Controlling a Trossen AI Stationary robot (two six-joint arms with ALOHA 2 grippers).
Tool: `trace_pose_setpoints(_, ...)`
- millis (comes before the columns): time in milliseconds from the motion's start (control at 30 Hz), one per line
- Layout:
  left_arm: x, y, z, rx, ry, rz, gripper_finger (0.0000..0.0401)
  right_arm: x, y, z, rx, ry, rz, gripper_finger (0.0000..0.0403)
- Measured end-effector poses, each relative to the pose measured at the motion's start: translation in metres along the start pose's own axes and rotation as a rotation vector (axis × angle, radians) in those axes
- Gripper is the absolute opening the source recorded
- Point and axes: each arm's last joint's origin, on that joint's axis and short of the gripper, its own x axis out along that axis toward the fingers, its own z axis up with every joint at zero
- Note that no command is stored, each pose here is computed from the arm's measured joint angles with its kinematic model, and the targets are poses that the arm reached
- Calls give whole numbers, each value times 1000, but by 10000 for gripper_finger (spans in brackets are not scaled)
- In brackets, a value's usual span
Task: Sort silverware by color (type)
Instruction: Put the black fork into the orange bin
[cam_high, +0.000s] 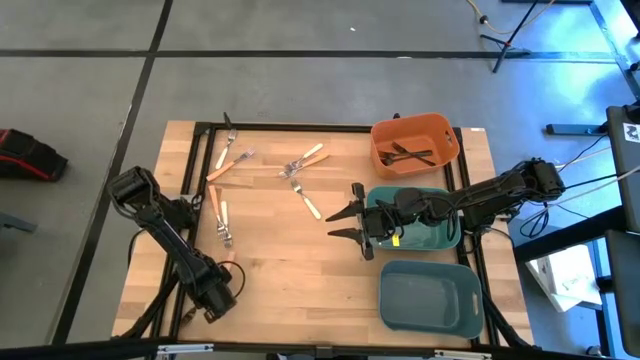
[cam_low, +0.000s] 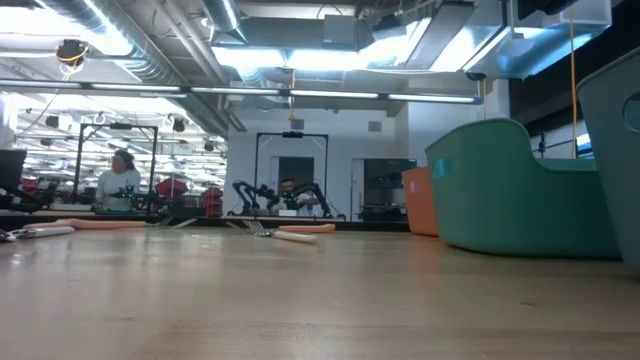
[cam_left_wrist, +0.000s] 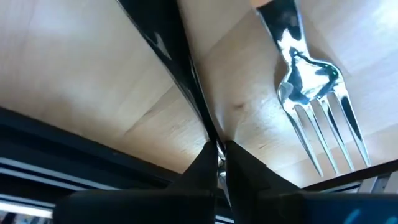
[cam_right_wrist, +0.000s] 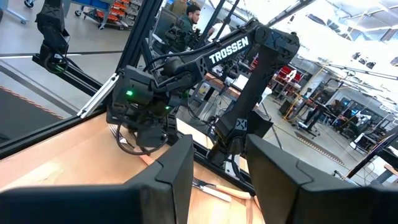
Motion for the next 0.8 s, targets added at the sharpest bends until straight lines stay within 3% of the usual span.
trace_pose_setpoints(200, -3, 3, -2, -35, 20, 0, 13, 0, 0, 0, 0, 0, 0, 143)
trace_pose_setpoints(500, -32, 20, -14, -26, -58, -38, 13, 0, 0, 0, 0, 0, 0, 143)
trace_pose_setpoints(800, -50, 27, -20, 9, -215, -143, 13, 0, 0, 0, 0, 1, 0, 143)
